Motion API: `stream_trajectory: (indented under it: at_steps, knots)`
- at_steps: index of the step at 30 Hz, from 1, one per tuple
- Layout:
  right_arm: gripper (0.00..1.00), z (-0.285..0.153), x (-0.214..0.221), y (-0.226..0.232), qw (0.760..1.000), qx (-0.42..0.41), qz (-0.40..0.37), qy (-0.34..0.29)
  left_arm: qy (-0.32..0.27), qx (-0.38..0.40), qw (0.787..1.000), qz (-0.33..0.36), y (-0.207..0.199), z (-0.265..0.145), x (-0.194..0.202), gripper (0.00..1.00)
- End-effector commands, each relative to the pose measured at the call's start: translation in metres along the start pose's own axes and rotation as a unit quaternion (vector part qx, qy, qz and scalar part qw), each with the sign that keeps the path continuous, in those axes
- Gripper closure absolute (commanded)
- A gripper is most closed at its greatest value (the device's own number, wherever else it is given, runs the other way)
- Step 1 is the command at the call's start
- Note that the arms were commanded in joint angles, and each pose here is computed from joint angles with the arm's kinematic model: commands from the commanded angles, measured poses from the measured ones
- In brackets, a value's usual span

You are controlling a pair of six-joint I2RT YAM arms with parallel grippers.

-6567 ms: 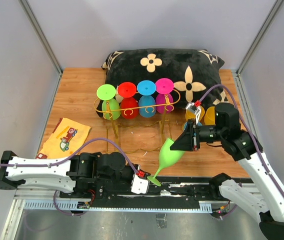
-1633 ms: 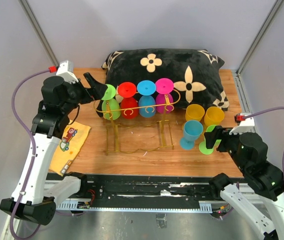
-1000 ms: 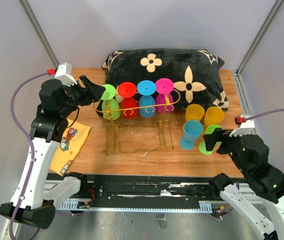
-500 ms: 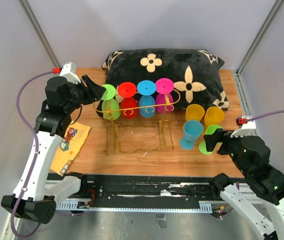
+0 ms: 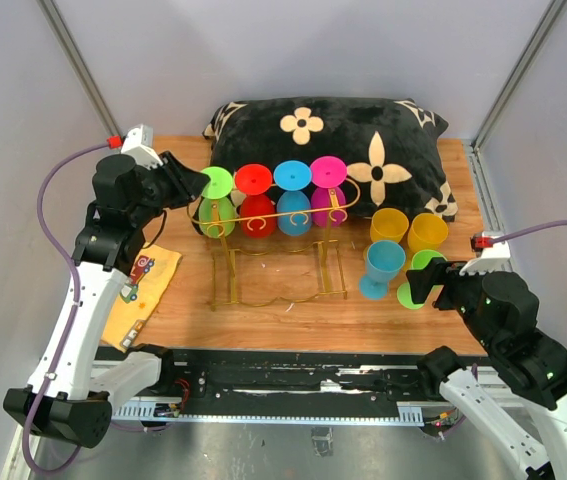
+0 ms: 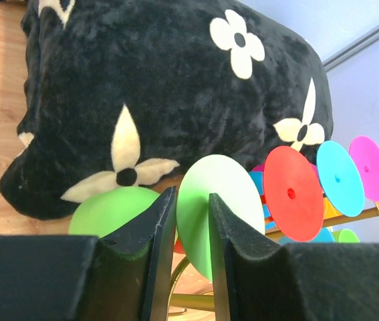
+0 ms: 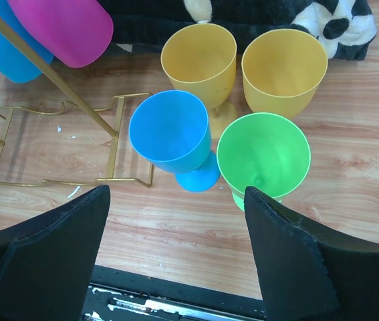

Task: Take the wine glass off the wine glass rack
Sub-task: Pick up the wine glass from the wine rack.

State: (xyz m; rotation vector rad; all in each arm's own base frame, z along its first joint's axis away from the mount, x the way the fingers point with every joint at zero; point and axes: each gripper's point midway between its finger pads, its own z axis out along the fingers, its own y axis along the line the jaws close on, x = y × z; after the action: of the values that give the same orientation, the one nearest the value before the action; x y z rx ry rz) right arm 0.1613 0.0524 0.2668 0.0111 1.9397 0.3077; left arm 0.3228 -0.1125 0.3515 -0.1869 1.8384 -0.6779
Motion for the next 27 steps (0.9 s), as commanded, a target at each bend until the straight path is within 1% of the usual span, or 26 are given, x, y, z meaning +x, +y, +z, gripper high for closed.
stream_trajectory:
  at_steps: [1,5,12,17,23,27]
  knots:
    - [0.18,0.000,0.006,0.000,1.000,-0.002,0.006,0.006,-0.026,0.027,0.999,-0.011,-0.012,-0.005,-0.011,0.74]
    - [0.18,0.000,0.008,0.000,1.000,-0.004,0.006,0.007,-0.042,0.041,0.998,-0.030,-0.019,-0.011,-0.017,0.87]
    - [0.18,0.000,0.008,0.000,1.000,-0.004,0.008,0.007,-0.075,0.070,0.992,-0.075,-0.034,-0.022,-0.031,0.98]
    - [0.18,-0.002,0.010,-0.001,1.000,-0.004,0.009,0.008,-0.087,0.095,0.987,-0.097,-0.045,-0.026,-0.037,0.99]
    - [0.18,-0.004,0.010,-0.003,1.000,-0.001,0.010,0.004,-0.079,0.107,0.986,-0.103,-0.048,-0.025,-0.032,0.99]
    - [0.18,-0.005,0.009,-0.003,1.000,-0.002,0.010,0.004,-0.092,0.116,0.983,-0.108,-0.052,-0.031,-0.037,0.99]
